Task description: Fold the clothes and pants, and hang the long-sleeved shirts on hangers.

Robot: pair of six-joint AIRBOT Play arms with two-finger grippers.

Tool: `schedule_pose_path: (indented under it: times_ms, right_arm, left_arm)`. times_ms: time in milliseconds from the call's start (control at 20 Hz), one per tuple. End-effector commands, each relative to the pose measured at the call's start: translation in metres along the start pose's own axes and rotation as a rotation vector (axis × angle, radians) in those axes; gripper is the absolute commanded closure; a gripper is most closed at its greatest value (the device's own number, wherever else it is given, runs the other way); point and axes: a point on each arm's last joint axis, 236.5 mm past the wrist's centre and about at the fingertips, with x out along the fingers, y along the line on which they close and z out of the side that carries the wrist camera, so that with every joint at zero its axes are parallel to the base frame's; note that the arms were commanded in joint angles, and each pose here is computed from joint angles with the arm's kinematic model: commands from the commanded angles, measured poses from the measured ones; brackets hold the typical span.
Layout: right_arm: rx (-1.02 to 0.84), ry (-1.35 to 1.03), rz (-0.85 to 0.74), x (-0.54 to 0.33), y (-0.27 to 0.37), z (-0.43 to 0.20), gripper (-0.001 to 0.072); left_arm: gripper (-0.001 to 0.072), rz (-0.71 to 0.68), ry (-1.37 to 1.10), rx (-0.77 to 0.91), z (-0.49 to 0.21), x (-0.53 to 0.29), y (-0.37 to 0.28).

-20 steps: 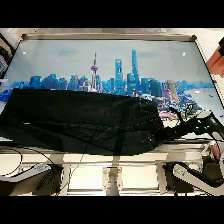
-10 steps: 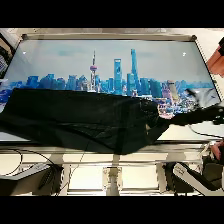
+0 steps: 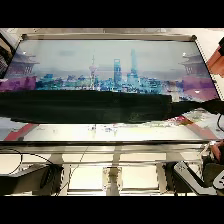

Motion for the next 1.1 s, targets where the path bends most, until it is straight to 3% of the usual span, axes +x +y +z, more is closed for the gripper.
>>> schedule_pose_path:
  times_ms: [0,250,450,550,850,1050]
  right_arm:
    - [-0.002,-0.152,-0.098,-0.027,-0.022,0.031,0.0695]
    - [0.0,-0.153,-0.135,-0.029,-0.03,0.032,0.0695]
    - [0.136,0.056,-0.359,-0.032,-0.082,-0.017,0.0696]
    - [0.242,0.196,-0.461,-0.032,-0.105,-0.047,0.0696]
    - [0.341,0.453,-0.396,0.005,-0.104,-0.084,0.0695]
    - [0.349,0.261,-0.517,0.015,-0.139,-0.045,0.0695]
  left_arm:
    - [0.0685,-0.029,-0.06,-0.097,0.015,-0.005,-0.005]
    - [0.0686,0.032,0.001,-0.179,0.001,-0.008,-0.002]
    - [0.0686,0.348,0.255,-0.143,-0.065,-0.014,0.049]
    - [0.0686,0.429,0.361,-0.116,-0.091,-0.011,0.057]
    - [0.0687,0.408,0.432,-0.049,-0.12,0.038,0.021]
    - [0.0687,0.514,0.371,0.001,-0.12,0.062,0.022]
